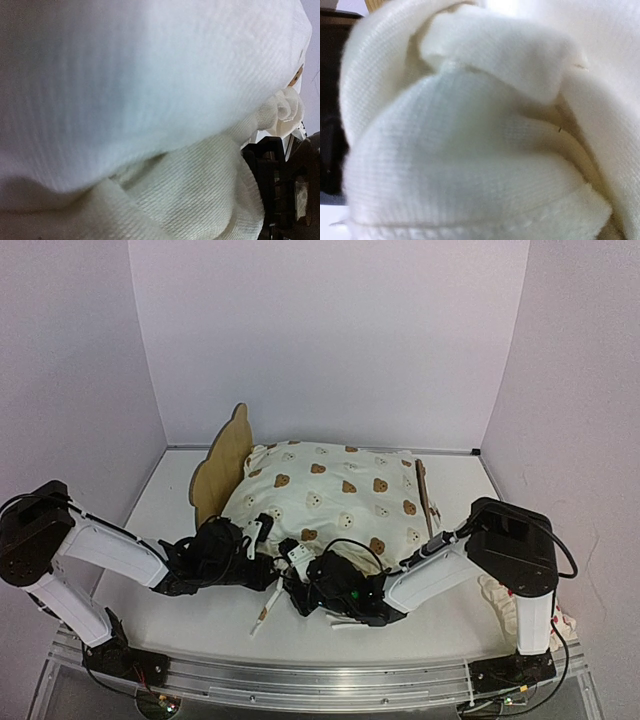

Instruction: Set up the pet bed

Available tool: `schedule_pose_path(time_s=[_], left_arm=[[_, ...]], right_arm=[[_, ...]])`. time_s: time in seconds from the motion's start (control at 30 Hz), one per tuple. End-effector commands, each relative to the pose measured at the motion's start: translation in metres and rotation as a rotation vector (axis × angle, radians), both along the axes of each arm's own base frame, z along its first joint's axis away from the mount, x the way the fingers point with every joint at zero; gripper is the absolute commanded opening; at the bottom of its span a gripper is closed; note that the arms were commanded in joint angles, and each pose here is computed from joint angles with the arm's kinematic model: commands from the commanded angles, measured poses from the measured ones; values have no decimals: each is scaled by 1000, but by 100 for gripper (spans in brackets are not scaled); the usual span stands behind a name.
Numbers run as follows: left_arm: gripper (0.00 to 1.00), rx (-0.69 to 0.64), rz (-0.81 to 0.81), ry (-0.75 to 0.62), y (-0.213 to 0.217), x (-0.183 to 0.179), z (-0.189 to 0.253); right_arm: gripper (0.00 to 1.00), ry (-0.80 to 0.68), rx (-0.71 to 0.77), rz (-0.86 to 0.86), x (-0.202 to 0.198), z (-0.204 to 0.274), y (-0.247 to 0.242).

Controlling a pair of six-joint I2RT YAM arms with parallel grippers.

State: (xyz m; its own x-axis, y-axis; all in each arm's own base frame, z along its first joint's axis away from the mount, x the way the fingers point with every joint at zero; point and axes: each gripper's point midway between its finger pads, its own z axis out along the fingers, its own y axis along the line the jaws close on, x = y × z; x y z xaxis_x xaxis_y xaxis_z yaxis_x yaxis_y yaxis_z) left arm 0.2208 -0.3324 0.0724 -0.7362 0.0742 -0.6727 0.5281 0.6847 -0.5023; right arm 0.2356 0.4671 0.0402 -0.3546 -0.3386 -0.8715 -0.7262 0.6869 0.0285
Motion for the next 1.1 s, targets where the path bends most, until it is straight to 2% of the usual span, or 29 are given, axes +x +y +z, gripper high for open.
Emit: schedule_pose_path(time_s=[0.0, 0.23, 0.73, 1.07], left_arm=[[0, -18, 19, -15, 4, 3, 9], [0, -10, 28, -25, 7, 4, 12], [0, -18, 27, -35, 8, 4, 19], [0, -20, 40, -49, 11, 5, 27]], right_arm=[[32, -70, 106, -44, 11, 35, 3], [38, -96, 127, -42, 10, 52, -2], [36, -132, 186, -20, 8, 76, 1], [37, -98, 164, 2, 6, 54, 8]])
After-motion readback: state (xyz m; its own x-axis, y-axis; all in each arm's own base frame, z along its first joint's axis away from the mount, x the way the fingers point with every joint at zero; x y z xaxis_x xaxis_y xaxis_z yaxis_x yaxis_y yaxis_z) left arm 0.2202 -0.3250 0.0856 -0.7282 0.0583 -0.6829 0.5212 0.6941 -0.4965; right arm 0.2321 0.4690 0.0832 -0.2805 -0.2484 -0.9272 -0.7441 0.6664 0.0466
